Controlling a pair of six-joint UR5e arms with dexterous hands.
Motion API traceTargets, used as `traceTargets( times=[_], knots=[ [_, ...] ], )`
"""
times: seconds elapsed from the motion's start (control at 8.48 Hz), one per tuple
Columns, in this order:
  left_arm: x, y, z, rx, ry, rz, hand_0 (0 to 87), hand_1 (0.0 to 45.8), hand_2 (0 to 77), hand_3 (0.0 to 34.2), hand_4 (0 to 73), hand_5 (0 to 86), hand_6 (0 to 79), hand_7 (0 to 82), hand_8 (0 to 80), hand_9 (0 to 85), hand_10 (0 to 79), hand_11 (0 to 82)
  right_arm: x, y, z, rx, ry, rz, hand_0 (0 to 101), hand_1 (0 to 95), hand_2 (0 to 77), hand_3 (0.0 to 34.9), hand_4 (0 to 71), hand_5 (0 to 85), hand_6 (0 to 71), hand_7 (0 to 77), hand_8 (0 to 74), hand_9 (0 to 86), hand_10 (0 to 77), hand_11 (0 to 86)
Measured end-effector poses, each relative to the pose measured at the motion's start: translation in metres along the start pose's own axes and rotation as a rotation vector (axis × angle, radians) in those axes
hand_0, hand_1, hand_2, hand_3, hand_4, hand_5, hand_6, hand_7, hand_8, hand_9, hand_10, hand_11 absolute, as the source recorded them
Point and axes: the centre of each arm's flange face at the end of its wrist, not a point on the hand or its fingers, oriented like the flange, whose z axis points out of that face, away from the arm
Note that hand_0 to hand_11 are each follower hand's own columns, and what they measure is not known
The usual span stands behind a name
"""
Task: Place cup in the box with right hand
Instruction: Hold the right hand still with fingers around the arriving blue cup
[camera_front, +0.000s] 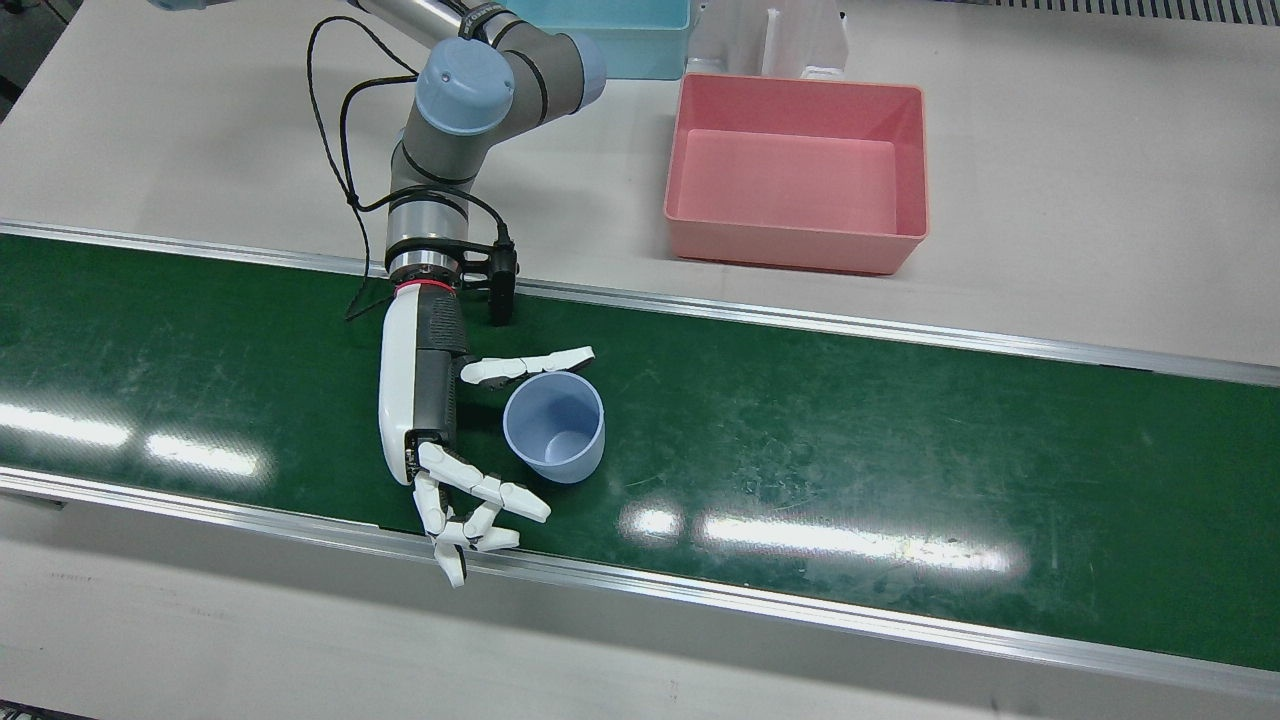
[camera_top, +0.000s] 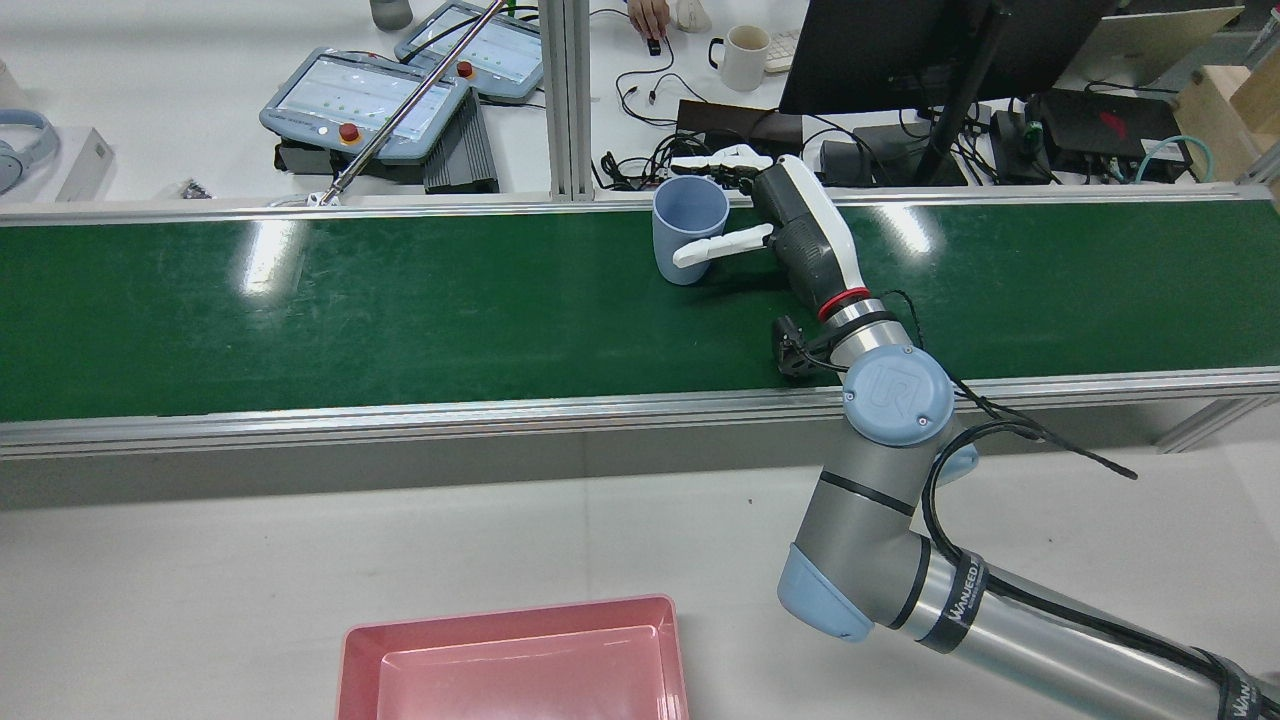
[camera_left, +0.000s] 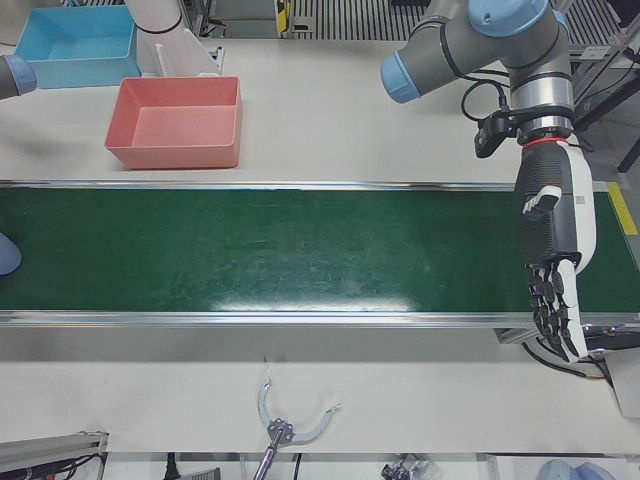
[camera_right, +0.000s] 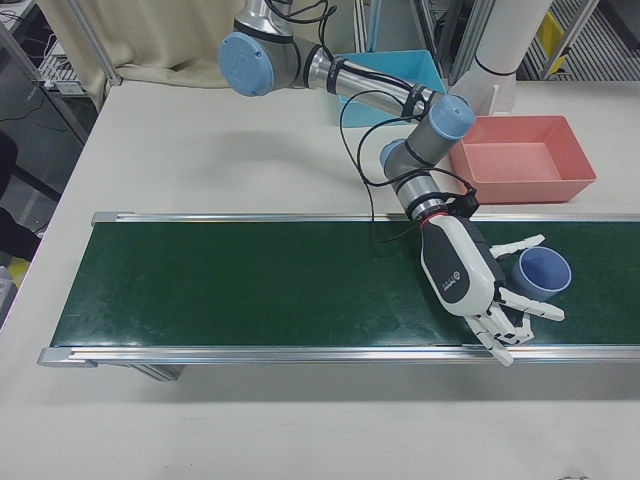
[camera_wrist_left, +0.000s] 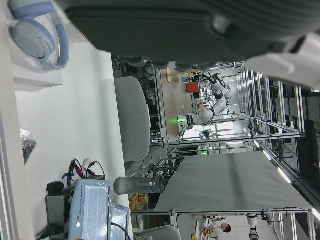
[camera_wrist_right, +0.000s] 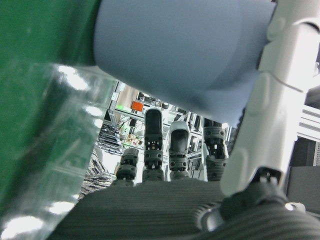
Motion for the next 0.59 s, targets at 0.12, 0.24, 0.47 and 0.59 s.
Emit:
traceTargets(
  times=[0.12, 0.24, 0.47, 0.59],
  knots=[
    [0.0000, 0.0000, 0.0000, 0.000, 0.000, 0.000, 0.0, 0.5, 0.5, 0.0, 0.0, 0.0, 0.0, 0.0, 0.0, 0.5, 0.0, 0.0, 0.0000, 0.0000, 0.0000, 0.000, 0.000, -0.001, 58, 10.9, 0.5, 0.8, 31.1, 6.5, 14.2, 69.8, 23.5, 36.5, 8.7, 13.1],
    [0.0002, -0.0001, -0.0001, 0.000, 0.000, 0.000, 0.0, 0.5, 0.5, 0.0, 0.0, 0.0, 0.0, 0.0, 0.0, 0.5, 0.0, 0.0, 0.0001, 0.0001, 0.0000, -0.001, 0.001, -0.001, 58, 10.9, 0.5, 0.9, 31.1, 6.5, 14.2, 69.8, 23.5, 36.5, 8.7, 13.1],
    [0.0001, 0.0000, -0.0001, 0.000, 0.000, 0.000, 0.0, 0.5, 0.5, 0.0, 0.0, 0.0, 0.0, 0.0, 0.0, 0.5, 0.0, 0.0, -0.0005, 0.0013, -0.0001, -0.003, 0.001, 0.001, 58, 12.0, 0.5, 0.8, 31.1, 6.5, 14.2, 69.8, 23.5, 36.5, 8.7, 13.1],
    [0.0001, 0.0000, 0.0000, 0.000, 0.000, 0.000, 0.0, 0.5, 0.5, 0.0, 0.0, 0.0, 0.0, 0.0, 0.0, 0.5, 0.0, 0.0, -0.0012, 0.0020, -0.0003, -0.004, 0.000, 0.003, 58, 12.0, 0.5, 0.8, 31.1, 7.6, 14.2, 69.8, 23.5, 36.5, 8.7, 13.1]
  ],
)
